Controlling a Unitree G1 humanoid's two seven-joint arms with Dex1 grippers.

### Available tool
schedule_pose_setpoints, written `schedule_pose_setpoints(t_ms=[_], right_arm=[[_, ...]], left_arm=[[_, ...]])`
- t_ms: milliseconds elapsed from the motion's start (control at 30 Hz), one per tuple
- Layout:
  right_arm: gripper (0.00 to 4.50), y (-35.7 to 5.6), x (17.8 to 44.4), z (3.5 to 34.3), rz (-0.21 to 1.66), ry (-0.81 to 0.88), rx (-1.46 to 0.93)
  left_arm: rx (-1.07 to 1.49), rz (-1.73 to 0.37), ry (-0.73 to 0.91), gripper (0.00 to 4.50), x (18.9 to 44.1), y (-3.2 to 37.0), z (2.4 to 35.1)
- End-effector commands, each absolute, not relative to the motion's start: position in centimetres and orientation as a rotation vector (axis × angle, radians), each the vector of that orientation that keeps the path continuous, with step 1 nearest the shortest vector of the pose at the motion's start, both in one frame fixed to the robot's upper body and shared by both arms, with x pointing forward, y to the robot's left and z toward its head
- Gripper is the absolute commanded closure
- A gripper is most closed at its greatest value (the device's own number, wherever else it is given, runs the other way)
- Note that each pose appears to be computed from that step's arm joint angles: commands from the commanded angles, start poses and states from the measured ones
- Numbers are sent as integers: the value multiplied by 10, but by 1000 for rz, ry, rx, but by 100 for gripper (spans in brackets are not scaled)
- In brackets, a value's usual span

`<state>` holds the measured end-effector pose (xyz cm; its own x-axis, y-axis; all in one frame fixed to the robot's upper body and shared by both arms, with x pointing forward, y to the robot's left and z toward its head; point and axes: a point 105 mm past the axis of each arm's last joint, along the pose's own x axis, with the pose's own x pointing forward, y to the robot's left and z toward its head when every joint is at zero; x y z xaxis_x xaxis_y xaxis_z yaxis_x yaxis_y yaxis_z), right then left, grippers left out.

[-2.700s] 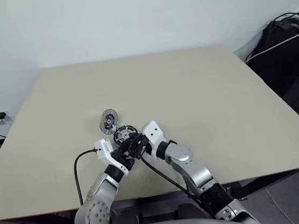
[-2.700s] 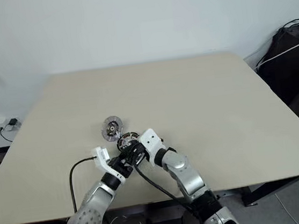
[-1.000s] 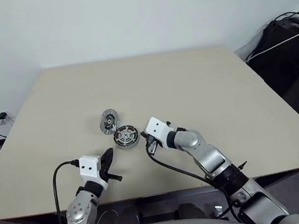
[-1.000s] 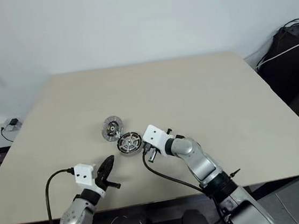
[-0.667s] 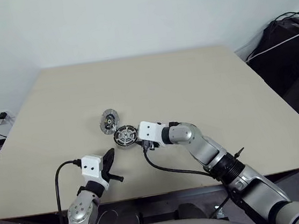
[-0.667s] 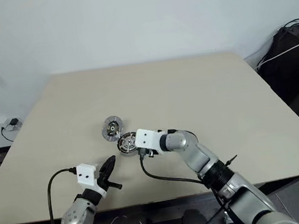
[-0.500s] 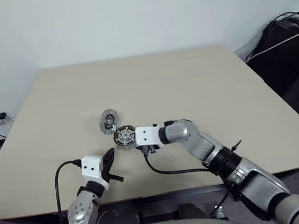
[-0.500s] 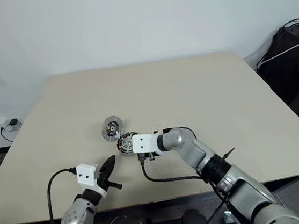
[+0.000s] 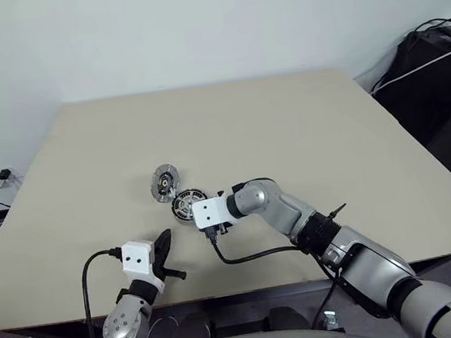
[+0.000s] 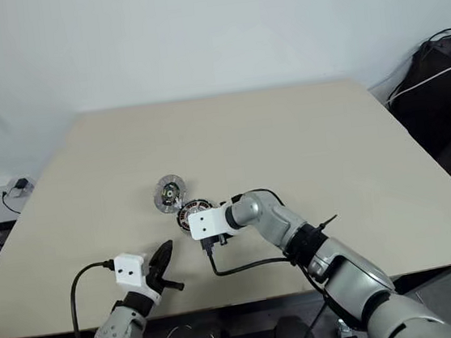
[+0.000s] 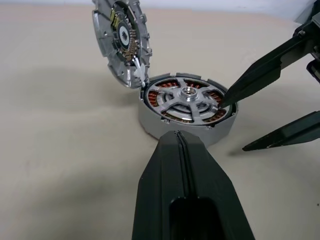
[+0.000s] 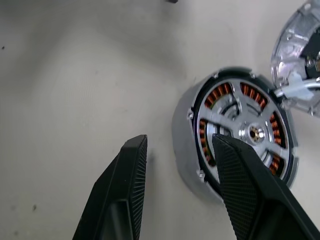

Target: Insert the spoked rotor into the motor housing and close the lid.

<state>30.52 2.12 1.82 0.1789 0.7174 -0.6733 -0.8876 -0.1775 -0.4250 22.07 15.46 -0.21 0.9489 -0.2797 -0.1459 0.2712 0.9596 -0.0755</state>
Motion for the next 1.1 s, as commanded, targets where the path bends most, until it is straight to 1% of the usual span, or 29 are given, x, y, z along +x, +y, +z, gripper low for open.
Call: schedule_pose_setpoints(t_ms=[33, 233, 600, 633, 667, 833, 1100], right_arm=[[227, 27, 315, 35, 1426, 158, -998], [227, 25, 323, 28, 1396, 200, -984], [227, 22, 327, 22, 1386, 235, -994], [266, 22, 327, 22, 1387, 234, -994], [288, 23, 326, 22, 1388, 233, -994], [447, 24, 326, 23, 1382, 216, -981], [449, 23, 324, 28, 1348, 188, -925]], left_arm=[[-48, -272, 105, 450, 224, 155, 8], [-58, -272, 105, 450, 224, 153, 9], [-72, -271, 105, 450, 224, 151, 9], [-73, -271, 106, 450, 224, 151, 9], [-74, -270, 106, 450, 224, 151, 9], [-78, -273, 112, 450, 224, 150, 7], [-86, -275, 117, 450, 226, 149, 7]])
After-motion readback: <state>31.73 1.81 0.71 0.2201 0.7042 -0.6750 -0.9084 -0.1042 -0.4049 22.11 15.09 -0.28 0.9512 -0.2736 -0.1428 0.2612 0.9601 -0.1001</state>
